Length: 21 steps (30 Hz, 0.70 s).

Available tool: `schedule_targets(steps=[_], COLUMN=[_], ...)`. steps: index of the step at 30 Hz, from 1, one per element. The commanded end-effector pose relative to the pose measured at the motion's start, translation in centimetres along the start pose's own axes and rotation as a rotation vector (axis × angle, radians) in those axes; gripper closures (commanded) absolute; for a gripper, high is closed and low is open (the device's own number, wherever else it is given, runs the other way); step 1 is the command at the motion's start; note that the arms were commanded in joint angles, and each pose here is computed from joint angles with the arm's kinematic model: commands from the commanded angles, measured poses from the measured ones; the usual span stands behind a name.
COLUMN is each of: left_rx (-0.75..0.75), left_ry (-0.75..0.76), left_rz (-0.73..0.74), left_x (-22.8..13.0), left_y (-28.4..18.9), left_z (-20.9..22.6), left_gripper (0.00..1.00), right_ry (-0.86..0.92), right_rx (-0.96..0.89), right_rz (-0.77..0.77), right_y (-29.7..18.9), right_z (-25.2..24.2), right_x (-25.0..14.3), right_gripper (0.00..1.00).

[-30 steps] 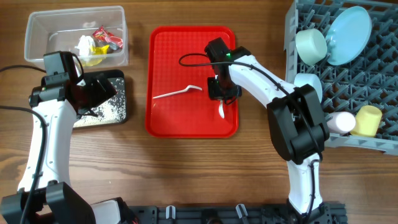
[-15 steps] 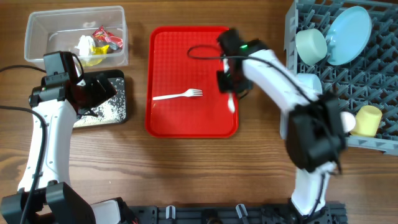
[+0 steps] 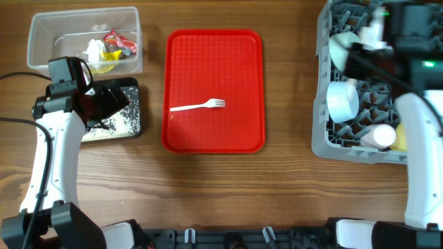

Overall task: Sort waste into correct bins and load items into the dishwasher rack
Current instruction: 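Carry the spoon right and drop it into the dish rack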

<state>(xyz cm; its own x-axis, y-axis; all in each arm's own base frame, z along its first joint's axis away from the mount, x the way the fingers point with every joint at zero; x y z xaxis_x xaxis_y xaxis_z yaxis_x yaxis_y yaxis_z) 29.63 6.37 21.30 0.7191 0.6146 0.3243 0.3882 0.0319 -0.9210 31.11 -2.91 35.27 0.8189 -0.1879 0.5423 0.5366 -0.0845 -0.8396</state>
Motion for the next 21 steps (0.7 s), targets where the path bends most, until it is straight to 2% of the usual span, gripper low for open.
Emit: schedule_targets(steps=[1, 13, 21], left_rx=[-0.011, -0.019, -0.018], left_ry=[-0.007, -0.006, -0.006], left_rz=[0.01, -0.005, -0.003], left_x=[0.0, 0.2, 0.2], left_y=[0.2, 0.2, 0.2], left_z=[-0.1, -0.2, -0.2], left_gripper=[0.0, 0.0, 0.0], right_ry=[0.115, 0.083, 0.089], right_rx=[-0.073, -0.042, -0.042], right_rz=[0.02, 0.091, 0.081], right_y=[-0.2, -0.3, -0.2], right_z=[-3.5, -4.7, -4.7], right_x=[-0.2, -1.2, -1.1], right_gripper=[0.96, 0.96, 0.96])
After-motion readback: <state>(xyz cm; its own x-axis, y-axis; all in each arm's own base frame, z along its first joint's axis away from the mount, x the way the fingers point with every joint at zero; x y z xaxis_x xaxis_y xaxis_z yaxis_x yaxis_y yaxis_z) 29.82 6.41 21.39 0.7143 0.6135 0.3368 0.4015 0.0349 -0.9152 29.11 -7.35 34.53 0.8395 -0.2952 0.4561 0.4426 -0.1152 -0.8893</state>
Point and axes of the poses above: each gripper's point midway between its finger pads, its own y axis out along the fingers, its own z axis along the line the jaws close on, x = y × z, the point moved 10 cm from there along -y, back along the fingers, and after that the axes turned 4 degrees about -y, right-handed, at the moved point
